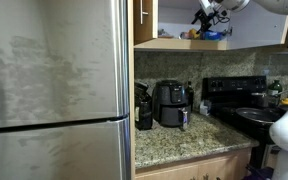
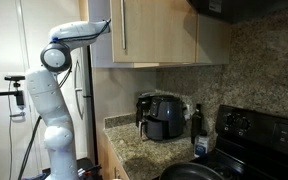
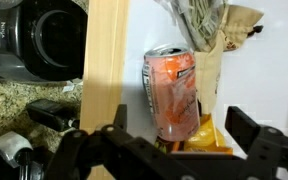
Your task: Put the can on the countertop, close the drawers and close the air fryer
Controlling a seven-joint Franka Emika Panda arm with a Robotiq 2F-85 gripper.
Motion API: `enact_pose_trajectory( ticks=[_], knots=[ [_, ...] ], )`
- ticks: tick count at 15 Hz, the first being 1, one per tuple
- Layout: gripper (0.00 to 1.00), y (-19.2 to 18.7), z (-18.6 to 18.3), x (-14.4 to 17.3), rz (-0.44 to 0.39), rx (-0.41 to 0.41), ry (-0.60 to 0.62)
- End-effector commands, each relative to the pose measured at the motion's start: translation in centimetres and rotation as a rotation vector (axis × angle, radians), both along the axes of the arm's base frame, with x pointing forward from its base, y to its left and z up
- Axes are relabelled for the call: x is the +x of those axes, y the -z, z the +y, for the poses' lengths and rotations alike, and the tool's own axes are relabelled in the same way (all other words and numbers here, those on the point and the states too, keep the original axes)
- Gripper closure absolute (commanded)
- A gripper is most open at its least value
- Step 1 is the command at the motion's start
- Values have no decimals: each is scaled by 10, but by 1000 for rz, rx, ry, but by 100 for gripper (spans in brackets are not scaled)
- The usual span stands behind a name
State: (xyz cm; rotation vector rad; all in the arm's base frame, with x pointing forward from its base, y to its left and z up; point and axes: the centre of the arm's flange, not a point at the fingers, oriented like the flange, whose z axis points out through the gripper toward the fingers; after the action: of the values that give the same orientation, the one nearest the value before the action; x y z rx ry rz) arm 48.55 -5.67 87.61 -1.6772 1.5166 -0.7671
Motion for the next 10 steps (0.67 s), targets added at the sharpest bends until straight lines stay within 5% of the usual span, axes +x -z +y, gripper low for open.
enact_pose_trajectory(
  ticks=[1,10],
  knots=[
    [0,8,-1,32,6,5,-3],
    [0,24,14,61,-38,-48,-14]
  ],
)
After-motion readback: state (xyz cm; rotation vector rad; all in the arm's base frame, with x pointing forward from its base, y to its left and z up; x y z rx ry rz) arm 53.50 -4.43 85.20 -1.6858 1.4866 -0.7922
